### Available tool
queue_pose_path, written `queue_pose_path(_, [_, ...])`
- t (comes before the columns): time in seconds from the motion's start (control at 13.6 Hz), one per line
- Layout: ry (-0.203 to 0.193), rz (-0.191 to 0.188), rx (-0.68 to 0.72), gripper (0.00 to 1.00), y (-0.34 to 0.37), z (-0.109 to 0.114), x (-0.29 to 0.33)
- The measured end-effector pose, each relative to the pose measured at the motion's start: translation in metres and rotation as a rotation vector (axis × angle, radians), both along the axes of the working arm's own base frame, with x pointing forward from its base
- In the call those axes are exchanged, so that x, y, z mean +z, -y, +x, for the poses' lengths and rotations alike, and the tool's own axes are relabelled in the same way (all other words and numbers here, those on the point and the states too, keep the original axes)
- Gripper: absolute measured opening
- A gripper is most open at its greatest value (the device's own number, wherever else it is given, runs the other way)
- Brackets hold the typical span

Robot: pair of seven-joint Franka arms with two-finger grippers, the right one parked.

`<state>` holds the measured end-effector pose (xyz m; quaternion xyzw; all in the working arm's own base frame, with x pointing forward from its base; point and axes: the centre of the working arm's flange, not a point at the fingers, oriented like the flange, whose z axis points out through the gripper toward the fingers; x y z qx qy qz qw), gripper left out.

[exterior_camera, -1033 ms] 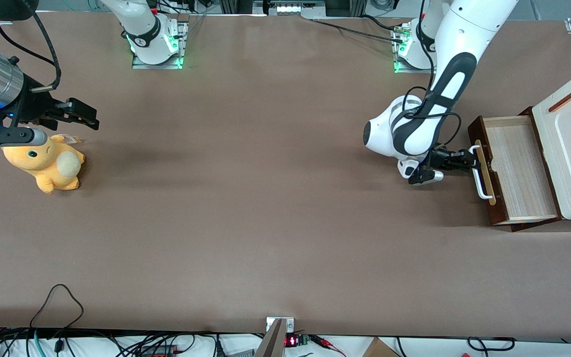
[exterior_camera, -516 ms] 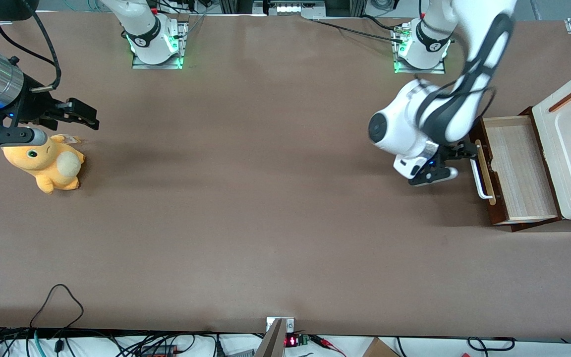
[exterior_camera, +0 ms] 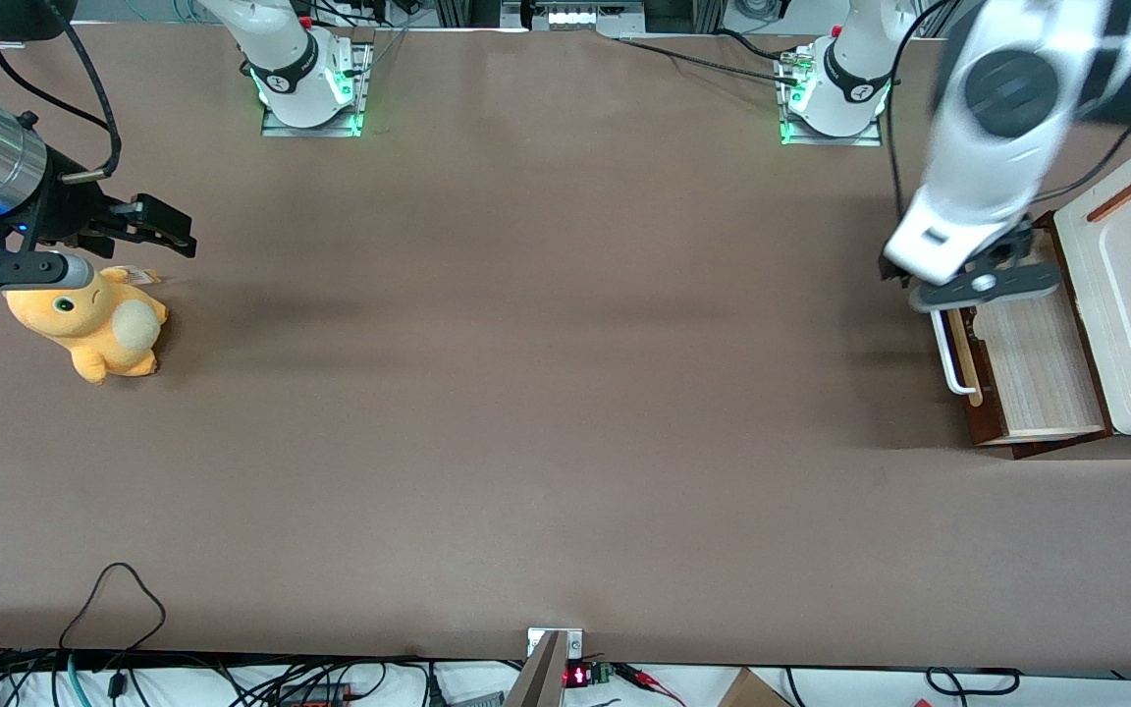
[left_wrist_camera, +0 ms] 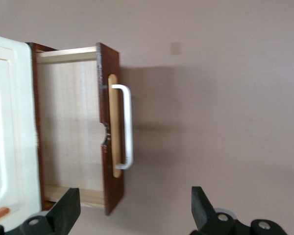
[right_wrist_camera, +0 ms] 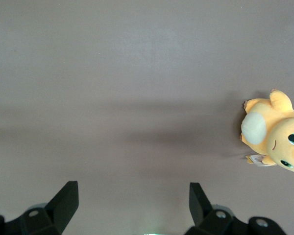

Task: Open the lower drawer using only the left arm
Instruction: 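Release the handle and lift the left gripper away from the drawer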

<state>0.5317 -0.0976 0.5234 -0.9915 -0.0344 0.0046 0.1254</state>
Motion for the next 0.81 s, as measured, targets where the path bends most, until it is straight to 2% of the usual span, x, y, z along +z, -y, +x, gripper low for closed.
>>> queue_pose_path(0.15, [0.008,-0.098,-0.015,1.00,-0.021,0.001,0.030])
queue_pose_path(0.37, [0.018,-0.215,-0.041,1.00,-0.071,0.004,0.052])
queue_pose_path(0.52, [0.028,-0.246,-0.026,1.00,-0.097,0.004,0.062])
queue_pose_path(0.81, [0.035,-0.248,-0.041,1.00,-0.091,0.004,0.072])
